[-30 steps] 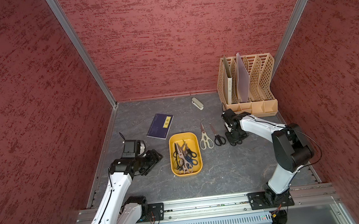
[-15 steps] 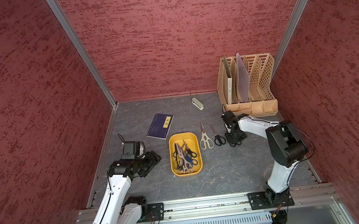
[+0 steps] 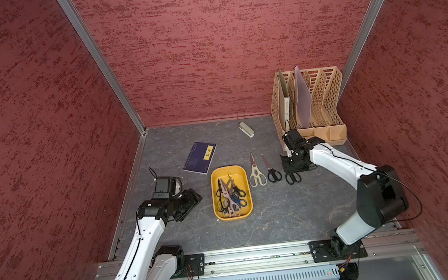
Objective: Take the scissors out of the storage box
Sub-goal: Pick up the scissors from the storage box, then place the scissors at the center of the board, then pick up the scissors from the storage box.
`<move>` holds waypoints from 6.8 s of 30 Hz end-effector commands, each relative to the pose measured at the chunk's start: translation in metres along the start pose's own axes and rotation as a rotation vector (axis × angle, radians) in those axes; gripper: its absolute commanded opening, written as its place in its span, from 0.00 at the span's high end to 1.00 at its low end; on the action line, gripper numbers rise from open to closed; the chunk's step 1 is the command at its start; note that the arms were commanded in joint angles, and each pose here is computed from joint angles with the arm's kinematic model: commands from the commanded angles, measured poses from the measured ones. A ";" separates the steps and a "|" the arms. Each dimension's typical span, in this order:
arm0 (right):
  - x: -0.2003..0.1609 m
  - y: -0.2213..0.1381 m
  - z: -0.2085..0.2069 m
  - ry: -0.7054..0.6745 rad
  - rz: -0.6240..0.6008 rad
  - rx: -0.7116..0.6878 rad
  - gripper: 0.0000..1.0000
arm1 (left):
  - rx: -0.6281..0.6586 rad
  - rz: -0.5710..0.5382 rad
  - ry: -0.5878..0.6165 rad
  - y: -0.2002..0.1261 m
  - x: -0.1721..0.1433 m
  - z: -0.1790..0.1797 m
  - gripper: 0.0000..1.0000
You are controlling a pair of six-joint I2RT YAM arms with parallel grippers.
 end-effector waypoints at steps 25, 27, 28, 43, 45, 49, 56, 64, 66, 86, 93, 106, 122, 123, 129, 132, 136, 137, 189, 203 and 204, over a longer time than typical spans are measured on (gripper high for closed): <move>-0.055 0.011 0.265 -0.200 0.078 0.387 0.61 | -0.041 0.031 0.065 0.019 0.012 -0.019 0.28; -0.055 0.018 0.267 -0.216 0.090 0.364 0.62 | -0.041 0.028 0.063 0.018 0.012 -0.018 0.28; -0.055 0.021 0.267 -0.223 0.097 0.351 0.62 | -0.041 0.026 0.065 0.017 0.012 -0.018 0.28; -0.060 0.056 0.280 -0.273 0.156 0.290 0.69 | -0.036 0.010 0.058 0.010 0.014 -0.014 0.28; -0.062 0.060 0.279 -0.273 0.166 0.278 0.70 | -0.036 0.009 0.056 0.009 0.015 -0.013 0.28; -0.064 0.067 0.274 -0.269 0.175 0.242 0.72 | -0.034 0.008 0.055 0.009 0.016 -0.012 0.28; -0.063 0.071 0.269 -0.269 0.171 0.208 0.73 | -0.033 0.009 0.056 0.009 0.016 -0.011 0.28; -0.064 0.075 0.273 -0.276 0.179 0.207 0.73 | -0.037 0.008 0.058 0.008 0.016 -0.012 0.28; -0.063 0.077 0.275 -0.277 0.179 0.207 0.73 | -0.037 0.007 0.057 0.008 0.016 -0.012 0.28; -0.053 0.041 0.260 -0.289 0.118 0.135 0.94 | -0.047 0.005 0.052 0.007 0.019 -0.012 0.28; -0.046 0.012 0.253 -0.303 0.074 0.146 0.99 | -0.049 0.009 0.046 0.008 0.020 -0.011 0.28; -0.036 -0.043 0.125 -0.372 0.063 0.087 1.00 | -0.056 0.065 0.061 0.015 0.017 -0.021 0.28; -0.036 -0.034 -0.055 -0.134 0.084 0.061 1.00 | -0.004 0.071 0.133 0.023 0.020 -0.027 0.28; -0.033 -0.032 -0.062 -0.109 0.081 0.056 1.00 | 0.011 0.069 0.136 0.024 0.020 -0.023 0.28; -0.025 -0.004 -0.101 -0.015 0.183 -0.001 1.00 | 0.017 0.059 0.132 0.025 0.019 -0.018 0.27; -0.025 0.011 -0.116 0.030 0.220 -0.017 1.00 | 0.018 0.055 0.131 0.024 0.020 -0.018 0.27; -0.024 0.021 -0.125 0.048 0.220 -0.024 1.00 | 0.019 0.052 0.128 0.024 0.021 -0.018 0.27; -0.023 0.021 -0.126 0.053 0.217 -0.018 1.00 | 0.018 0.050 0.128 0.024 0.022 -0.018 0.27; -0.003 -0.049 -0.021 0.167 -0.115 0.039 0.58 | 0.008 0.046 0.101 0.026 0.027 -0.019 0.27; -0.064 -0.047 0.180 -0.375 0.022 0.257 0.61 | -0.022 0.057 0.116 0.029 0.020 -0.023 0.27; -0.068 -0.045 0.190 -0.416 0.034 0.256 0.61 | -0.021 0.058 0.115 0.029 0.019 -0.022 0.27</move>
Point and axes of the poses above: each gripper's point midway between its finger pads, its own y axis out along the fingers, its own z axis along the line the jaws close on, x = y × z, the point moved 3 cm from there along -y, back along the fingers, and after that the axes turned 13 degrees about -y, right-handed, at the moved point
